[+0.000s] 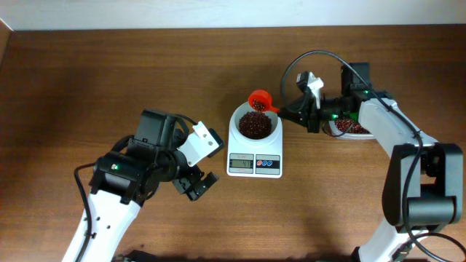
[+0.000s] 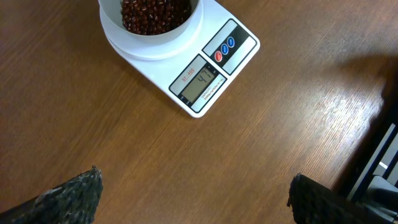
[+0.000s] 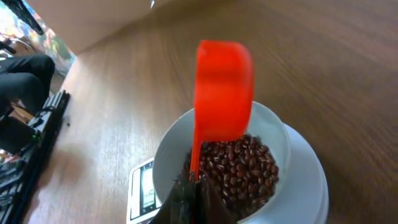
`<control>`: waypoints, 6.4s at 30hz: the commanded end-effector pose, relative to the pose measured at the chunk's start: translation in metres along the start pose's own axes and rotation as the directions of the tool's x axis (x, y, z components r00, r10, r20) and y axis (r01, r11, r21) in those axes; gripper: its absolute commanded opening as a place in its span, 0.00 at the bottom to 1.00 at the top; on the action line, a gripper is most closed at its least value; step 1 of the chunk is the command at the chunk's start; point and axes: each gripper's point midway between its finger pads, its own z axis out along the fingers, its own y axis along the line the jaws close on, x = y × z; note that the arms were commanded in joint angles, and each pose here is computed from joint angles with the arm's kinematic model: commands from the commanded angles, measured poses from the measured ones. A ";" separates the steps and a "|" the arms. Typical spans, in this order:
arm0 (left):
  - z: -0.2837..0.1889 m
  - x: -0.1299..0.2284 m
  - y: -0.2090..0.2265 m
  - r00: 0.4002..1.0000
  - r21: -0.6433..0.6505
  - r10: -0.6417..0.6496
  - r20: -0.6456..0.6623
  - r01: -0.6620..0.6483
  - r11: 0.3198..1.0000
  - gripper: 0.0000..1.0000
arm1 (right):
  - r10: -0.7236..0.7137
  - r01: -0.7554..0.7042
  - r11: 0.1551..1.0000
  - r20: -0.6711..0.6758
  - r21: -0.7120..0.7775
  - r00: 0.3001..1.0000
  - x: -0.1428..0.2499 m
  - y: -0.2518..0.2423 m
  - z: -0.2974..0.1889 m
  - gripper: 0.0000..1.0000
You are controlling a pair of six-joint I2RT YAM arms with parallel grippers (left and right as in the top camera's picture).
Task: Scoop and weigh 50g on scale
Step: 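Tilt the scoop gradually with the right gripper, pouring beans into the bowl, then carry the scoop right back over the bean tub, then lower the right arm toward the table front holding the scoop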
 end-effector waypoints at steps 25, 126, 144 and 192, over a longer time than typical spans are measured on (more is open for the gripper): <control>-0.006 -0.006 0.000 0.999 -0.003 0.022 0.027 -0.022 1.000 0.99 | -0.019 0.033 0.992 0.115 -0.121 0.993 -0.021 0.020 0.002 0.04; -0.006 -0.006 0.000 0.999 -0.003 0.022 0.027 -0.022 1.000 0.99 | 0.558 -0.593 0.664 0.225 0.456 0.799 0.064 -0.012 -0.225 0.04; -0.006 -0.006 0.000 0.999 -0.003 0.022 0.027 -0.022 1.000 0.99 | 0.637 0.023 0.206 -0.152 0.978 0.756 0.046 -0.035 -0.240 0.04; -0.006 -0.006 0.000 0.999 -0.003 0.022 0.027 -0.022 1.000 0.99 | 0.693 -0.778 -0.209 0.652 0.592 0.310 0.196 0.111 -0.139 0.04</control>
